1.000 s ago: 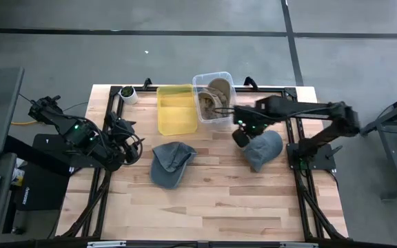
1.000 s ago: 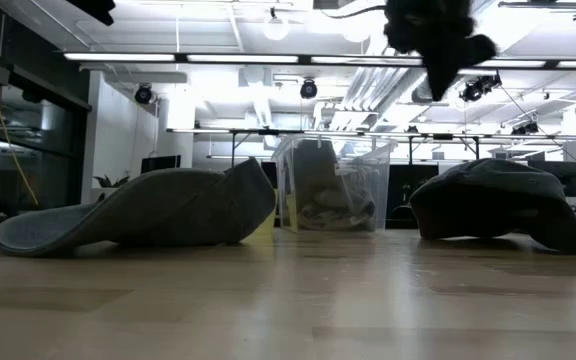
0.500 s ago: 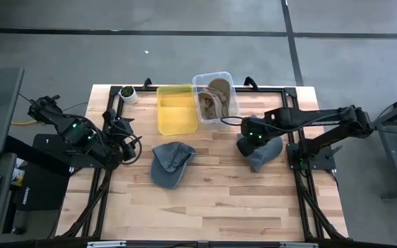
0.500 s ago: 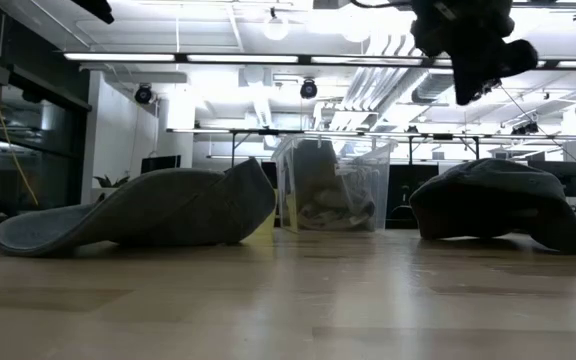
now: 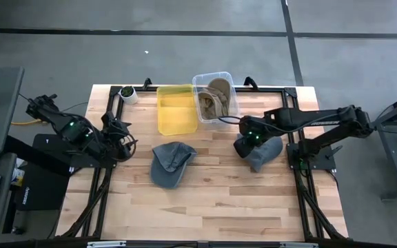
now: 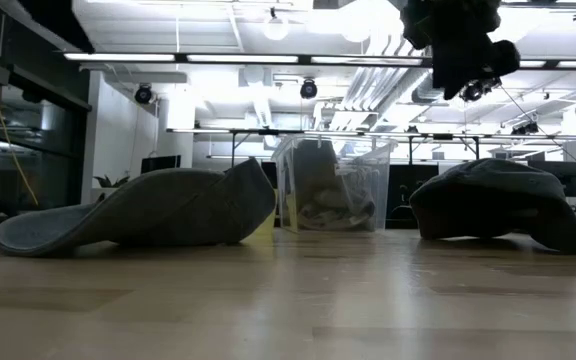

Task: Pick & Place hat
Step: Put the right blue cap into the yellow bin

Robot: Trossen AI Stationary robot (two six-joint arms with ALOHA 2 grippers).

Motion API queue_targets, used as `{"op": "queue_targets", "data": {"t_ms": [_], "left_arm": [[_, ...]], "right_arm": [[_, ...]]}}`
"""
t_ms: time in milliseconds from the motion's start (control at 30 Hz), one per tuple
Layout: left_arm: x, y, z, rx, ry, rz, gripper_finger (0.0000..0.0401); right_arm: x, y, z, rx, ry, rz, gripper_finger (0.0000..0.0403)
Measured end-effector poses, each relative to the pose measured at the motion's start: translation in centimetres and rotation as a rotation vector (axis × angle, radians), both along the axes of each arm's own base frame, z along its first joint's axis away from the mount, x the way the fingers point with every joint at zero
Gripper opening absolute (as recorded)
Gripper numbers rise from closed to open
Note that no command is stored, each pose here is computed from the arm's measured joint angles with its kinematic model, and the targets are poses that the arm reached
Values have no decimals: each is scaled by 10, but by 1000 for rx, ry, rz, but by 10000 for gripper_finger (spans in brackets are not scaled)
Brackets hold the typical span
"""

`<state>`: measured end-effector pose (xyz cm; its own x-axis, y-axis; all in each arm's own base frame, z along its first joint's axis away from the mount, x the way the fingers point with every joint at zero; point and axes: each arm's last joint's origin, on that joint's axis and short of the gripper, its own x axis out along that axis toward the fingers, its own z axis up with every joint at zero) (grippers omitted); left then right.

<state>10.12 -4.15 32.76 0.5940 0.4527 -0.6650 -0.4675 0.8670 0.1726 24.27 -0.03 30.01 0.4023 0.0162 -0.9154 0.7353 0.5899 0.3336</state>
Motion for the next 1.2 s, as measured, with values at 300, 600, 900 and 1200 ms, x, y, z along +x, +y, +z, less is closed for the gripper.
{"op": "queue_targets", "data": {"t_ms": [300, 600, 900, 1200], "left_arm": [[-12, 6, -8, -82, -20, -35, 309], [-19, 10, -5, -114, -41, -67, 309], [-16, 8, -4, -141, -75, -60, 309], [-13, 6, -2, -158, -116, -52, 309]], "right_arm": [[19, 6, -12, -103, -17, 263, 212], [11, 14, -28, -204, 200, 527, 216], [-7, 14, -30, -282, 402, 688, 216], [-19, 9, -38, -381, 527, 869, 216]]}}
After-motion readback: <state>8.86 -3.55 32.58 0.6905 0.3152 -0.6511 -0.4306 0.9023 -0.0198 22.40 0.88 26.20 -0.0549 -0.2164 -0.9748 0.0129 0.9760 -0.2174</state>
